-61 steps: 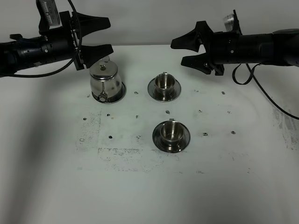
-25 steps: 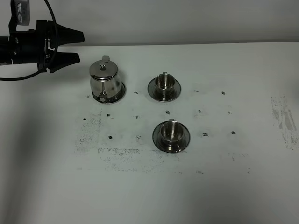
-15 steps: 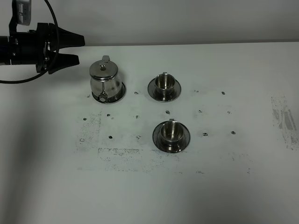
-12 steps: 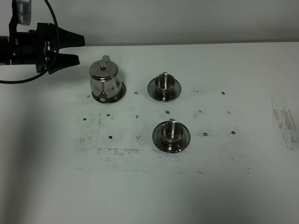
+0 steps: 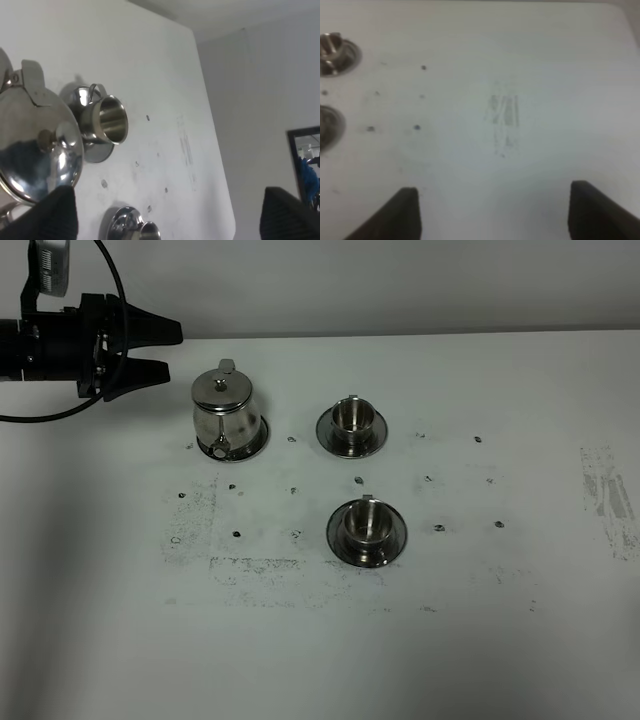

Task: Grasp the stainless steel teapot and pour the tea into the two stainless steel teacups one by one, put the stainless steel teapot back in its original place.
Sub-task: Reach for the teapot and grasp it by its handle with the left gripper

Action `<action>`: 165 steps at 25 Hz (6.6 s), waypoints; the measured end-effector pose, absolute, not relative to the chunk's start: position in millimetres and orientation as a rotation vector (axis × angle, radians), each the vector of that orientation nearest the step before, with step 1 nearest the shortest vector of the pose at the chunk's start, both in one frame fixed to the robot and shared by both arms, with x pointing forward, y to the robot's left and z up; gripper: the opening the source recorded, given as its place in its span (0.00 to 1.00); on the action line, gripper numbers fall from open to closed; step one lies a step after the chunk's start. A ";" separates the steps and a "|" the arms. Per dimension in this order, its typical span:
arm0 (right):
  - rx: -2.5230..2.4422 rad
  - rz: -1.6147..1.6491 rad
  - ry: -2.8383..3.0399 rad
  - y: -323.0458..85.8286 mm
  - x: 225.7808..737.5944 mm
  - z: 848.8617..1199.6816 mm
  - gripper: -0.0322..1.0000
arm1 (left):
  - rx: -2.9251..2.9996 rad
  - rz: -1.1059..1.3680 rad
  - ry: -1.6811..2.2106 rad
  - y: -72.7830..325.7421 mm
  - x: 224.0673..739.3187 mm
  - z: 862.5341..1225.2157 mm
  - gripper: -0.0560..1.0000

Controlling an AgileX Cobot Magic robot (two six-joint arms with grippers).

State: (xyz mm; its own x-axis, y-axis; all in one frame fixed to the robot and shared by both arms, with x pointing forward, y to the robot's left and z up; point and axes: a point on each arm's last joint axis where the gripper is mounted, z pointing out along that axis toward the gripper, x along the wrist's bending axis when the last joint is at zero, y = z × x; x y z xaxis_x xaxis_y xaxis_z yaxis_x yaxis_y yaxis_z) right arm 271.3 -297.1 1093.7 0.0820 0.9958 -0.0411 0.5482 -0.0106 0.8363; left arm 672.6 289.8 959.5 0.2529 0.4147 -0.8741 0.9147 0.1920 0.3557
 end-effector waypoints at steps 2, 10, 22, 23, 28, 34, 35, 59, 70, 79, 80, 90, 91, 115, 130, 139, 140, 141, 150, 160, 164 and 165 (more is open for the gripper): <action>1.653 0.783 1.572 -297.4 270.7 1084.5 0.60 | 1.411 -0.566 1.347 289.8 672.6 959.4 0.73; 1.714 0.731 1.629 -297.7 266.9 1061.5 0.60 | 1.411 -0.566 1.347 289.8 672.5 959.4 0.73; 1.529 0.767 1.608 -299.2 240.6 1049.9 0.60 | 1.412 -0.569 1.344 289.7 672.3 959.5 0.73; 1.524 0.766 1.606 -299.5 239.9 1049.7 0.60 | 1.412 -0.569 1.344 289.7 672.3 959.5 0.73; 1.500 0.783 1.636 -299.8 240.0 1048.2 0.60 | 1.412 -0.569 1.344 289.7 672.3 959.5 0.73; 1.473 0.806 1.667 -300.1 240.1 1048.4 0.60 | 1.411 -0.568 1.345 290.1 672.3 959.5 0.73; 1.471 0.807 1.668 -300.1 240.1 1048.4 0.60 | 1.411 -0.568 1.345 290.1 672.3 959.5 0.73; 1.352 0.896 1.763 -300.4 236.8 1048.6 0.60 | 1.432 -0.563 1.352 290.6 671.7 957.8 0.73; 1.364 0.913 1.761 -299.5 236.6 1048.6 0.60 | 1.437 -0.576 1.344 290.1 670.6 958.1 0.72; 1.385 0.944 1.759 -297.8 236.4 1048.7 0.60 | 1.439 -0.582 1.339 289.8 670.1 958.4 0.72; 1.385 0.944 1.759 -297.8 236.4 1048.7 0.60 | 1.439 -0.582 1.339 289.8 670.1 958.4 0.72; 1.389 0.945 1.757 -297.6 236.4 1048.7 0.60 | 1.439 -0.583 1.339 289.8 670.0 958.4 0.72; 1.394 0.941 1.751 -297.6 236.4 1048.7 0.60 | 1.439 -0.583 1.339 289.8 670.0 958.4 0.72; 1.424 0.928 1.719 -297.5 236.4 1048.7 0.60 | 2.027 0.324 0.939 186.6 577.9 1143.1 0.68; 1.425 0.928 1.718 -297.5 236.4 1048.7 0.60 | 2.330 0.841 1.004 124.8 592.0 1096.5 0.67; 1.425 0.928 1.718 -297.5 236.4 1048.7 0.60 | 2.330 0.800 1.124 94.9 650.2 1054.4 0.58; 1.425 0.928 1.718 -297.5 236.4 1048.7 0.60 | 2.337 0.801 1.131 92.3 655.9 1051.6 0.57; 1.425 0.928 1.718 -297.5 236.4 1048.7 0.60 | 2.341 0.801 1.137 89.7 661.3 1048.9 0.56; 1.425 0.928 1.718 -297.5 236.4 1048.7 0.60 | 2.353 0.788 1.291 97.9 696.4 1023.3 0.55; 1.425 0.928 1.718 -297.5 236.4 1048.7 0.60 | 2.305 0.785 1.349 103.3 716.4 987.8 0.54; 1.425 0.928 1.718 -297.5 236.4 1048.7 0.60 | 2.319 0.802 1.344 106.7 722.4 974.7 0.54; 1.425 0.928 1.718 -297.5 236.4 1048.7 0.60 | 2.329 0.809 1.344 108.1 723.8 970.6 0.54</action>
